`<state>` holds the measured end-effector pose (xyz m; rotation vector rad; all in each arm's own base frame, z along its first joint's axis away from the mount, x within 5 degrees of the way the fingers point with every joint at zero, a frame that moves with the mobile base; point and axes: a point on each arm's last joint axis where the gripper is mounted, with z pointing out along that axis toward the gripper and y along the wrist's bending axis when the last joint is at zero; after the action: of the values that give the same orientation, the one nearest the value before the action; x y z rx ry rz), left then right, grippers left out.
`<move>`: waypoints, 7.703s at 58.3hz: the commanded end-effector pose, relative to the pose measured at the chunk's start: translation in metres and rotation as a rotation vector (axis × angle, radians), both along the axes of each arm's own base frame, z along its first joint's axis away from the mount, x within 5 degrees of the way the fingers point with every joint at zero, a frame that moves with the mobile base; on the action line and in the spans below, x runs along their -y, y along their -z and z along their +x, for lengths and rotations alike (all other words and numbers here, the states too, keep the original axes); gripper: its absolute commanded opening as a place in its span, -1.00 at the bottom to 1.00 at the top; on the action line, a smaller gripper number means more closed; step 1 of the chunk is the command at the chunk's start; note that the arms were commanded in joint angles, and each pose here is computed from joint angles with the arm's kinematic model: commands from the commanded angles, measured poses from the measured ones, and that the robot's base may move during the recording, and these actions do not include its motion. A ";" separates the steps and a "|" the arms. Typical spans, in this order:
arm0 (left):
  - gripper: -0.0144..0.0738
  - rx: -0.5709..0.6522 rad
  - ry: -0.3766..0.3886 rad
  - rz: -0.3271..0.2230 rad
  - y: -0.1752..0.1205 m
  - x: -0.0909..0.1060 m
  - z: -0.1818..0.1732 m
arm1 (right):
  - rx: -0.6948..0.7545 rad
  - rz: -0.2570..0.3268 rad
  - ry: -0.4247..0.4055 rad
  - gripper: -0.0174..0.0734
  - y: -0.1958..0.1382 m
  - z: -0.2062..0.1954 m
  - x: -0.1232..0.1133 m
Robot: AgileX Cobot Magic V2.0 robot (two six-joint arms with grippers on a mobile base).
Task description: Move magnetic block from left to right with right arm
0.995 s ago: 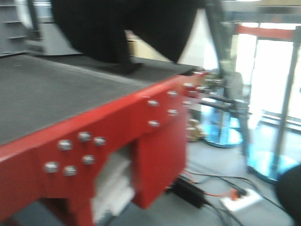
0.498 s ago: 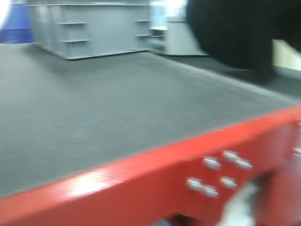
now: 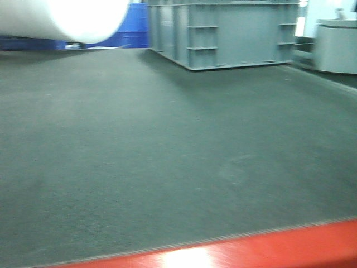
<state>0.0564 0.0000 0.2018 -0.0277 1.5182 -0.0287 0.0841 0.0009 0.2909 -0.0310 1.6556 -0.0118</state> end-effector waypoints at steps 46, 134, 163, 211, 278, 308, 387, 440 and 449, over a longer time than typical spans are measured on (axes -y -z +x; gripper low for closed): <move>-0.94 0.077 0.001 -0.008 -0.004 0.000 -0.001 | 0.106 -0.015 0.003 0.25 -0.017 0.001 0.000; -0.94 0.077 0.001 -0.008 -0.004 0.000 -0.001 | -0.136 -0.084 -0.025 0.25 -0.052 0.051 -0.004; -0.94 0.077 0.001 -0.008 -0.004 0.000 -0.001 | -0.797 0.065 -0.163 0.25 -0.019 0.141 -0.090; -0.94 0.077 0.001 -0.008 -0.004 0.000 -0.001 | -1.346 0.081 -0.137 0.25 0.029 0.193 -0.252; -0.94 0.077 0.001 -0.008 -0.004 0.000 -0.001 | -1.370 0.186 -0.047 0.26 0.051 0.189 -0.273; -0.94 0.077 0.001 -0.008 -0.004 0.000 -0.001 | -1.358 0.220 -0.077 0.78 0.039 0.185 -0.272; -0.94 0.077 0.001 -0.008 -0.004 0.000 -0.001 | -0.493 0.073 -0.119 -0.49 -0.028 0.097 -0.026; -0.94 0.077 0.001 -0.008 -0.004 0.000 -0.001 | 0.111 0.103 -0.021 -0.49 0.028 -0.023 -0.002; -0.94 0.077 0.001 -0.008 -0.004 0.000 -0.001 | 0.111 0.103 -0.021 -0.49 0.028 -0.023 -0.002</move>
<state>0.0564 0.0000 0.2018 -0.0277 1.5182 -0.0287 0.0616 0.0045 0.2460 0.0182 1.6523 0.1035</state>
